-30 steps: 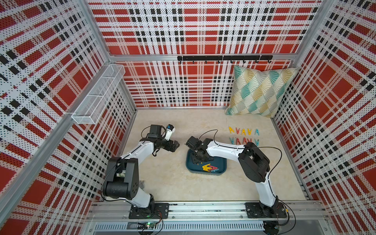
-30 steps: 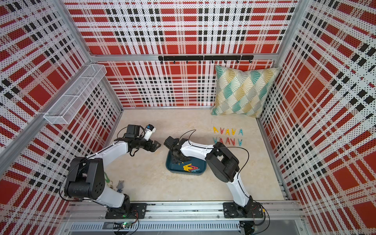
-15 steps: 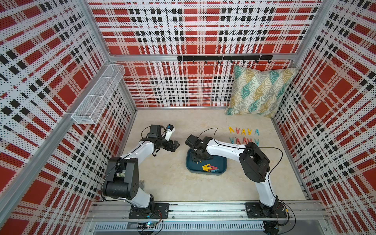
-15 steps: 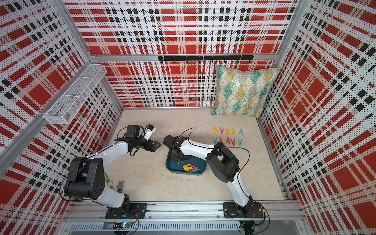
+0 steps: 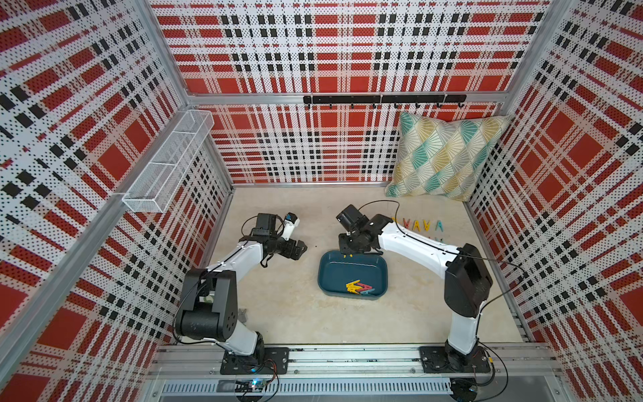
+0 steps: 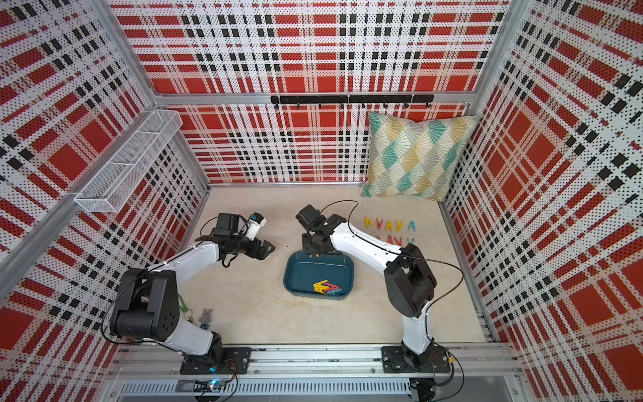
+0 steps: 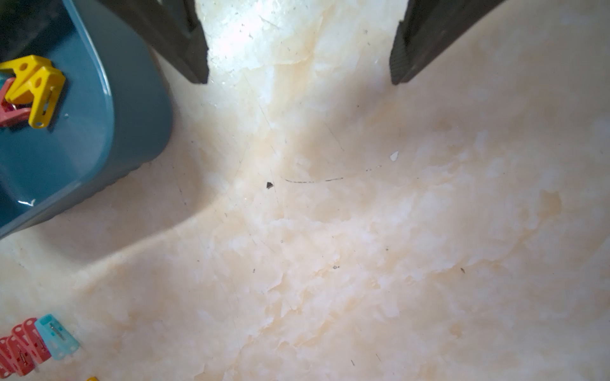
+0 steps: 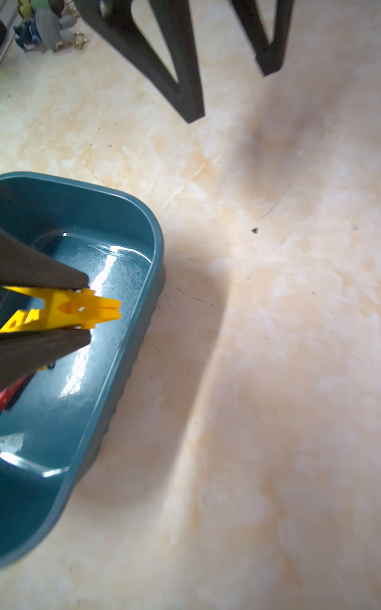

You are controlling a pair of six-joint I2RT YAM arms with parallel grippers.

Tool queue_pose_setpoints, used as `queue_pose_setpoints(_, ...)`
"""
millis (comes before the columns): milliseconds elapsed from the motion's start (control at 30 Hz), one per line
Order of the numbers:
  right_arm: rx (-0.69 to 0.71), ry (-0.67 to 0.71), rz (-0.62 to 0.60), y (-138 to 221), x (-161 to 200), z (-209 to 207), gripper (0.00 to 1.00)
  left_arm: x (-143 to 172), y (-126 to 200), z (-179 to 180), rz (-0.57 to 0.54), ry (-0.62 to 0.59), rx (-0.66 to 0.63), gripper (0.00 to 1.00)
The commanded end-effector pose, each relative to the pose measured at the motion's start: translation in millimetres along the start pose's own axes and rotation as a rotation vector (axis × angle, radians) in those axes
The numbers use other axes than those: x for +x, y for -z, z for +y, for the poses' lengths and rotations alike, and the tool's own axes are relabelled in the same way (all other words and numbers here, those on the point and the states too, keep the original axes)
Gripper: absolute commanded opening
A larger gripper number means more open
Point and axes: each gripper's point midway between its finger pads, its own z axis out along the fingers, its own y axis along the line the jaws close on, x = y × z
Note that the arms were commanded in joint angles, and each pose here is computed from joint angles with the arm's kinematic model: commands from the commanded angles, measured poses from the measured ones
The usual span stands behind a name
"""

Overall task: Take the clothespins out of the storage box
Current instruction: Pick up the clothespin from the storage box, then place the clothespin at the center of the board.

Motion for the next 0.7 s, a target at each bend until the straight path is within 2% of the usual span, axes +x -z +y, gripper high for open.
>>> queue_pose_setpoints(0, 0.008, -0.031, -0.019, 28, -9, -30, 0.16, 2, 0, 0, -0.004, 0.005, 0.0, 0.92)
queue_pose_setpoints(133, 0.046, -0.128, -0.021, 39, -11, -87, 0.16, 2, 0, -1, -0.004, 0.003, 0.002, 0.92)
queue_pose_setpoints(333, 0.097, -0.236, 0.058, 21, 13, -159, 0.16, 1, 0, -1, -0.006, 0.002, 0.0, 0.92)
queue_pose_setpoints(667, 0.164, -0.287, 0.167, -32, 49, -208, 0.17, 1, 0, 0, -0.006, 0.002, -0.008, 0.92)
